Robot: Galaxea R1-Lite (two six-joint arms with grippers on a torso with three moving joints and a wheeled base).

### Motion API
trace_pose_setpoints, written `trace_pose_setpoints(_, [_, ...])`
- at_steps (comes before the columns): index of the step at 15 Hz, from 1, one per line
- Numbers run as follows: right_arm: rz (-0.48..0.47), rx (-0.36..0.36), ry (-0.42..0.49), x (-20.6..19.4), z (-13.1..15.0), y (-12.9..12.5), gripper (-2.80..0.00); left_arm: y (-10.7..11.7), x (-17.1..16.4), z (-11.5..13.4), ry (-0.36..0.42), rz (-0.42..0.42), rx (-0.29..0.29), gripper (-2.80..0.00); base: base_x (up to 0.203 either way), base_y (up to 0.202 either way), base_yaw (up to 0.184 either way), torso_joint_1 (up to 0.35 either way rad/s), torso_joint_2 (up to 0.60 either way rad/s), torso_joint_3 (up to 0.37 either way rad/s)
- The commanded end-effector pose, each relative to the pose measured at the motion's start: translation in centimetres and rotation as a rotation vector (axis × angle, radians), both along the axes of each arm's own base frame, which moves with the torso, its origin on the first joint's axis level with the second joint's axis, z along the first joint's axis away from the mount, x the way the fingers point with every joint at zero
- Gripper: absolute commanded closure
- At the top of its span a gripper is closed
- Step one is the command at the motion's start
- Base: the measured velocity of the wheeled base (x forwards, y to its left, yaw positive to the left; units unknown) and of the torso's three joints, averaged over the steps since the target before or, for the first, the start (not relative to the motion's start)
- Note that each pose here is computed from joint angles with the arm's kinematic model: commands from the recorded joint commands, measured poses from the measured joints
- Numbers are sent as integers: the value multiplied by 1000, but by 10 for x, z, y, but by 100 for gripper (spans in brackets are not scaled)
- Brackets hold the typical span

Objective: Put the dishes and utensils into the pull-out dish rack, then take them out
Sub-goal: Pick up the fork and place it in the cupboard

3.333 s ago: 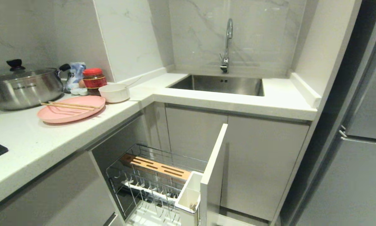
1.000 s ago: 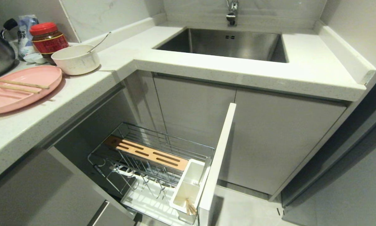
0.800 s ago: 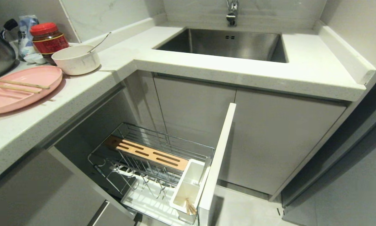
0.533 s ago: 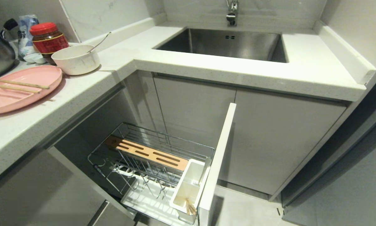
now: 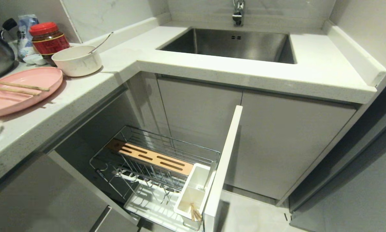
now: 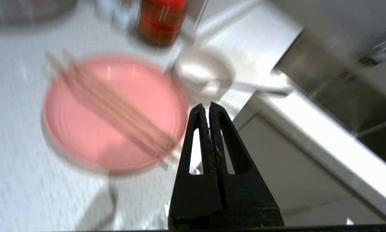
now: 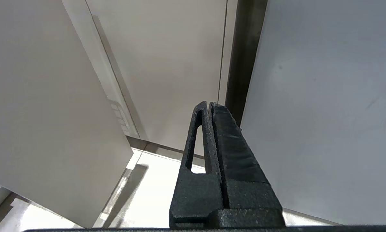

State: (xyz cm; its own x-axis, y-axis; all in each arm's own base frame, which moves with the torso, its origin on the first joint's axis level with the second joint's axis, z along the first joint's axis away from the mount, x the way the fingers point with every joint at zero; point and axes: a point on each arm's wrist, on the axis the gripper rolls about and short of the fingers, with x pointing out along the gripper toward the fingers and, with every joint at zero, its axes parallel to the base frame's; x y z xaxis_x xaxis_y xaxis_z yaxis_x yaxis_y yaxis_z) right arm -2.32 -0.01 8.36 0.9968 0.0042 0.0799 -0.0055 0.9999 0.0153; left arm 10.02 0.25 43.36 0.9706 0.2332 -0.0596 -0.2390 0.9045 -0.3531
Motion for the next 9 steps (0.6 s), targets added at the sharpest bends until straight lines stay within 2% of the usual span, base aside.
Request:
trace_pose_setpoints(1, [0,0,26,2,-7,0,0,0,39,-9,163,34,-52,0,0,0,0,0,0,0])
trace_pose_setpoints(3, [0,0,26,2,-7,0,0,0,52,-14,213,64,-90,0,0,0,0,0,0,0])
trace_pose_setpoints(5, [0,0,26,2,-7,0,0,-1,59,-16,221,76,-87,0,0,0,0,0,0,0])
trace_pose_setpoints(7, [0,0,26,2,-7,0,0,-7,60,-15,220,-28,-98,0,0,0,0,0,0,0])
trace_pose_setpoints(9, [0,0,26,2,-7,0,0,-11,62,-9,162,-119,-113,0,0,0,0,0,0,0])
